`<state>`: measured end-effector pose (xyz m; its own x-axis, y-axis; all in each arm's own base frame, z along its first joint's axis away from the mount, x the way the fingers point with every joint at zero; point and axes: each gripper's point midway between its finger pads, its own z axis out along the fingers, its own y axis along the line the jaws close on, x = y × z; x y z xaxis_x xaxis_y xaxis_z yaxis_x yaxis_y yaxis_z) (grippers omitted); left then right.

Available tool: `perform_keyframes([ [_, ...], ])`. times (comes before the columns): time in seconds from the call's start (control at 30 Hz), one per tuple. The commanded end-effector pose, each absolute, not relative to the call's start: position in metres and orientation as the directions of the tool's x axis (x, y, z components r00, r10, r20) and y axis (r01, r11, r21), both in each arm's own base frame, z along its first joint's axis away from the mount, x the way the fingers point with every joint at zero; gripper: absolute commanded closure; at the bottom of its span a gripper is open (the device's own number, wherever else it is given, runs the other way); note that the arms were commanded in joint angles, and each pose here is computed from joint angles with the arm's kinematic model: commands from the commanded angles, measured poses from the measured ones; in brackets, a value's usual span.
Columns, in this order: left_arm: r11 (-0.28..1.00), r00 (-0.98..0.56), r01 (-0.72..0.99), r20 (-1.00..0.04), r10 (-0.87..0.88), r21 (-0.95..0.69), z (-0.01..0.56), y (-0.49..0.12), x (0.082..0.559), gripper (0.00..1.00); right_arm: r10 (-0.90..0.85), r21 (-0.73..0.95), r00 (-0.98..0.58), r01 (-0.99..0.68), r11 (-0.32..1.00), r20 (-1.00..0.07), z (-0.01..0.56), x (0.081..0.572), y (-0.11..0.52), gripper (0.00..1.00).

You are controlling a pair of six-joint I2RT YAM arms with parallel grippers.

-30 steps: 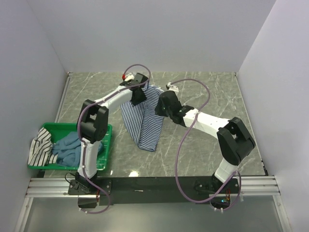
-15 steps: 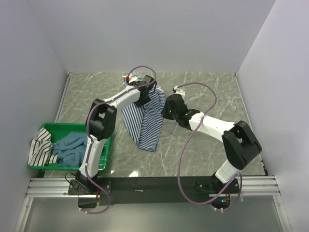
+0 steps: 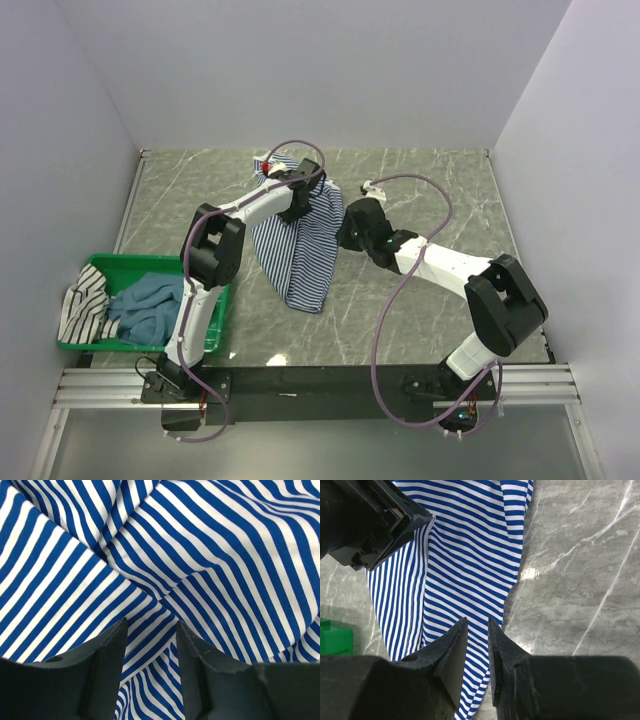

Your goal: Fold and stack the tank tops

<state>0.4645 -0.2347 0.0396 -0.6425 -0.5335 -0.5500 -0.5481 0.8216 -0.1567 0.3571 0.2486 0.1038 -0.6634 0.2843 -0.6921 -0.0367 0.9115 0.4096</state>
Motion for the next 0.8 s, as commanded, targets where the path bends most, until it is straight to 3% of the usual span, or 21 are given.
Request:
perform_keyframes([
  [0.0, 0.813, -0.590, -0.521, -0.579, -0.563, -0.259, 0.086, -0.249, 0.474, 0.51, 0.323, 0.441, -0.608, -0.050, 0.896, -0.725, 0.129, 0.364, 0.247, 0.70],
  [0.77, 0.788, -0.600, -0.598, -0.570, -0.561, -0.146, 0.047, -0.243, 0.473, 0.56, 0.323, 0.447, -0.618, -0.051, 0.893, -0.716, 0.128, 0.363, 0.250, 0.72],
])
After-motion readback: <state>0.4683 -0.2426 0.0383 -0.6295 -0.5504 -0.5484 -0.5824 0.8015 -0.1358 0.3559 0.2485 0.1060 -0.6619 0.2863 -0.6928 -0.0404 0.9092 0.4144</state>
